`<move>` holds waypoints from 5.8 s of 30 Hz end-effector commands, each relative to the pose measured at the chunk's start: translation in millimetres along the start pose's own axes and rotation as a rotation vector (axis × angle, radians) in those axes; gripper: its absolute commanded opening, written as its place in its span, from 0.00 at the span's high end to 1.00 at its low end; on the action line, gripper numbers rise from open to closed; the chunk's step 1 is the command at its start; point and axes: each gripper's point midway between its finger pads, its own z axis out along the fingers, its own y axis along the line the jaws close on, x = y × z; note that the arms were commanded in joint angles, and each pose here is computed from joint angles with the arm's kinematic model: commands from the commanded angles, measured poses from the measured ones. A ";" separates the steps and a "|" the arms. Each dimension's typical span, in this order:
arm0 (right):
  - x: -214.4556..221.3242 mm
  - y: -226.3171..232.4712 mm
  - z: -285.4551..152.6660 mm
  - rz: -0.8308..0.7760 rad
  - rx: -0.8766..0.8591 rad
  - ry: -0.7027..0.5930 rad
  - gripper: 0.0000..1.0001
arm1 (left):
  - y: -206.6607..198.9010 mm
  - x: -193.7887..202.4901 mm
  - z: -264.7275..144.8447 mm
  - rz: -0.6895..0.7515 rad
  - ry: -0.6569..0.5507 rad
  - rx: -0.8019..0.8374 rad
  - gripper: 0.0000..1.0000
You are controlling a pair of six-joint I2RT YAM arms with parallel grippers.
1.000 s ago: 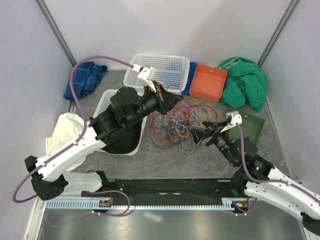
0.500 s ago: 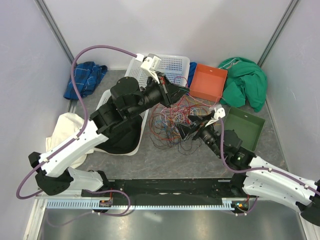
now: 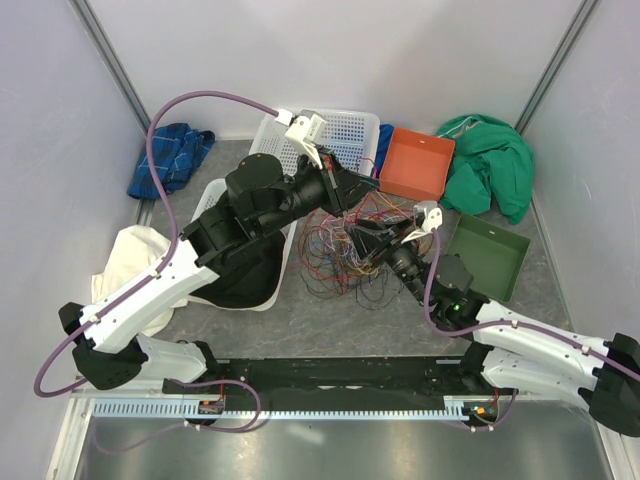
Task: Untangle the cables
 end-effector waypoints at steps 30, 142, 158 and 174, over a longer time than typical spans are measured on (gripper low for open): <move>-196.5 1.0 -54.9 -0.108 0.304 -0.098 1.00 | 134.5 63.8 -65.6 -0.008 -0.113 -0.494 0.01; 11.0 -80.3 -78.9 -0.077 0.434 0.243 0.02 | 381.9 -102.9 153.8 -0.066 -0.228 -0.515 0.00; 17.8 -77.6 -86.7 -0.006 0.439 0.277 0.02 | 347.5 -90.0 98.2 -0.049 -0.030 -0.614 0.00; 50.4 -86.2 -77.1 0.009 0.506 0.357 0.02 | 203.0 35.0 61.0 -0.004 0.135 -0.506 0.00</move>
